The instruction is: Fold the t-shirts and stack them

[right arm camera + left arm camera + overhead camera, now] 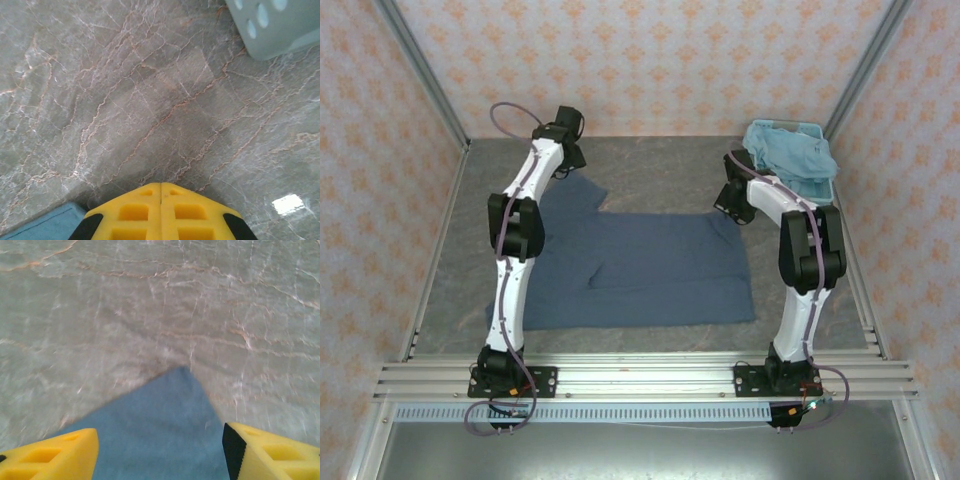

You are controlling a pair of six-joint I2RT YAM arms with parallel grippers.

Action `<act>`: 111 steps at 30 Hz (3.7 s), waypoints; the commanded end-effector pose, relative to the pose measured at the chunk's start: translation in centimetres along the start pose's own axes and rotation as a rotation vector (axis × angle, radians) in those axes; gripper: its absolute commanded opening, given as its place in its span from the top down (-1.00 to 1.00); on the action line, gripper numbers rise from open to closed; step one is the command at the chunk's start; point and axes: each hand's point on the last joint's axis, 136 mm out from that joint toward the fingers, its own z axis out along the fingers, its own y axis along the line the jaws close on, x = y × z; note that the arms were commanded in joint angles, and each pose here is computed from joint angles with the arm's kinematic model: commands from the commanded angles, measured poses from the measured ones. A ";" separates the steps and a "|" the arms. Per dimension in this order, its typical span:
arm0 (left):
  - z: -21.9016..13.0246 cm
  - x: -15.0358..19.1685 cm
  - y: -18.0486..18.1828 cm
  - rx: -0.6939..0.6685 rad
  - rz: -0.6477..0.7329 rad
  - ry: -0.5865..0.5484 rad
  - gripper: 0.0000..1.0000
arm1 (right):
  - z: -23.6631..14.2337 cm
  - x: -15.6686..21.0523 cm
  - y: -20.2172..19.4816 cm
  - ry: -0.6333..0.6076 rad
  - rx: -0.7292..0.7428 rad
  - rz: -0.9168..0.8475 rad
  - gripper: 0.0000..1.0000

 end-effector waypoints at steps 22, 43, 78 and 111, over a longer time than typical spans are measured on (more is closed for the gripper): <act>6.8 8.3 0.9 -0.179 0.170 0.216 -0.05 | 0.0 -0.9 2.6 0.001 -0.072 0.052 1.00; -1.0 4.1 1.2 -0.146 0.114 0.102 1.00 | 0.2 -0.8 2.3 0.001 -0.060 0.022 1.00; -20.9 16.0 15.3 -0.085 0.052 0.162 1.00 | -6.1 0.9 -2.0 -0.162 -0.008 -0.115 1.00; -23.2 27.3 23.8 -0.188 0.073 0.256 1.00 | -6.8 9.4 -11.0 -0.036 0.261 -0.117 1.00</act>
